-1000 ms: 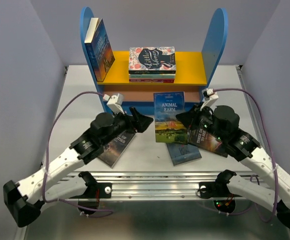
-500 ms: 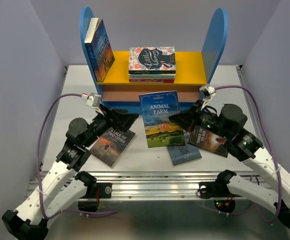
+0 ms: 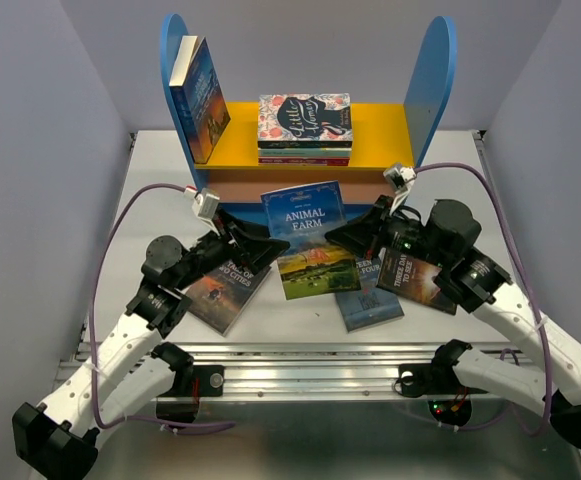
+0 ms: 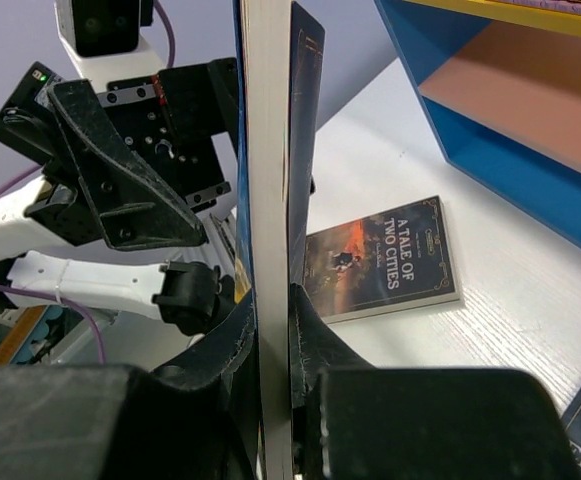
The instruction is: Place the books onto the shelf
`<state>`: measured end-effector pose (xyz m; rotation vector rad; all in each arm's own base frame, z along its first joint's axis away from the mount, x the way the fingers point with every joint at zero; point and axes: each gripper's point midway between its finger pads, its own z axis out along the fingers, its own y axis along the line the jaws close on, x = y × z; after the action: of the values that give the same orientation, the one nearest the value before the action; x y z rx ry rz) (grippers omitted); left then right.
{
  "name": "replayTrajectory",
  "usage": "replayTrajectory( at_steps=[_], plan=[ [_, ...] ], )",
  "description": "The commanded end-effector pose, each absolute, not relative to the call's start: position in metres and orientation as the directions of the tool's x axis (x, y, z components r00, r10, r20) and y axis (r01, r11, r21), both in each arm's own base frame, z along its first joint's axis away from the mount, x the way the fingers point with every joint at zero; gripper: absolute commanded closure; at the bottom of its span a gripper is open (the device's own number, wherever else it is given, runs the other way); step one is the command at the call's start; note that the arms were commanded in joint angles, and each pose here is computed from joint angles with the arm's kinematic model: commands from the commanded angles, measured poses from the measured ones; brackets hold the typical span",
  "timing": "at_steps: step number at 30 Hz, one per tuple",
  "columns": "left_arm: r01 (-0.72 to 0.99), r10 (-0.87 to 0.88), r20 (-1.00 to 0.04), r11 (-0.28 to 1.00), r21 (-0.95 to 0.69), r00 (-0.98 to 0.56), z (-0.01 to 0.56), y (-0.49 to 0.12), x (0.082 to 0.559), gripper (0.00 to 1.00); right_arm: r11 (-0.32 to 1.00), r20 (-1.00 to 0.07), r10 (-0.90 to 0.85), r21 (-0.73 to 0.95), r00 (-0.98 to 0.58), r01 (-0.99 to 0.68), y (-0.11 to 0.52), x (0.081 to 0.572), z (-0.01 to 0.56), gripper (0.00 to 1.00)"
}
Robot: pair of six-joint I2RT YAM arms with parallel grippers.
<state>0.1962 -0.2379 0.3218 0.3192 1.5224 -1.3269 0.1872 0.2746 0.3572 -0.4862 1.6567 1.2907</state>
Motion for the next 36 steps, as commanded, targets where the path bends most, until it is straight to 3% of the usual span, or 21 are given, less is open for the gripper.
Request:
replayTrajectory(
  at_steps=[1, 2, 5, 17, 18, 19, 20, 21, 23, 27, 31, 36],
  plan=[
    [0.812, -0.423, -0.821, 0.269, -0.517, -0.383, 0.341, -0.24, 0.184, 0.18, 0.257, -0.872, 0.334, 0.449, -0.357, -0.856, 0.278, 0.179, 0.418, 0.99],
    [0.816, -0.42, -0.822, 0.262, -0.515, -0.384, 0.342, -0.241, 0.182, 0.35, 0.252, -0.872, 0.328, 0.451, -0.363, -0.856, 0.28, 0.179, 0.416, 0.99],
    [0.823, -0.417, -0.822, 0.246, -0.512, -0.387, 0.343, -0.242, 0.179, 0.51, 0.245, -0.872, 0.327, 0.451, -0.365, -0.858, 0.284, 0.182, 0.414, 0.99],
    [0.833, -0.421, -0.824, 0.232, -0.503, -0.38, 0.348, -0.24, 0.173, 0.57, 0.264, -0.883, 0.306, 0.438, -0.356, -0.859, 0.298, 0.202, 0.402, 0.99],
    [0.827, -0.428, -0.82, 0.242, -0.508, -0.379, 0.348, -0.239, 0.175, 0.62, 0.273, -0.882, 0.307, 0.441, -0.357, -0.855, 0.299, 0.205, 0.401, 0.99],
    [0.826, -0.435, -0.819, 0.245, -0.507, -0.374, 0.35, -0.237, 0.174, 0.73, 0.29, -0.883, 0.311, 0.441, -0.352, -0.849, 0.298, 0.209, 0.399, 0.99],
    [0.819, -0.441, -0.816, 0.257, -0.514, -0.374, 0.349, -0.236, 0.176, 0.73, 0.292, -0.882, 0.308, 0.444, -0.356, -0.847, 0.299, 0.21, 0.396, 0.99],
    [0.804, -0.459, -0.809, 0.281, -0.524, -0.367, 0.35, -0.233, 0.181, 0.95, 0.305, -0.884, 0.312, 0.441, -0.349, -0.844, 0.299, 0.212, 0.396, 0.99],
    [0.776, -0.467, -0.802, 0.318, -0.544, -0.372, 0.346, -0.23, 0.187, 1.0, 0.325, -0.889, 0.307, 0.433, -0.339, -0.841, 0.299, 0.217, 0.393, 0.99],
    [0.758, -0.515, -0.802, 0.38, -0.53, -0.303, 0.361, -0.219, 0.197, 1.0, 0.377, -0.9, 0.307, 0.412, -0.308, -0.829, 0.294, 0.225, 0.392, 0.37],
    [0.7, -0.605, -0.779, 0.483, -0.525, -0.167, 0.404, -0.195, 0.216, 1.0, 0.425, -0.899, 0.332, 0.413, -0.285, -0.805, 0.287, 0.232, 0.394, 0.0],
    [0.711, -0.648, -0.761, 0.543, -0.446, 0.017, 0.477, -0.173, 0.215, 1.0, 0.515, -0.903, 0.353, 0.406, -0.245, -0.755, 0.27, 0.241, 0.392, 0.0]
  ],
)
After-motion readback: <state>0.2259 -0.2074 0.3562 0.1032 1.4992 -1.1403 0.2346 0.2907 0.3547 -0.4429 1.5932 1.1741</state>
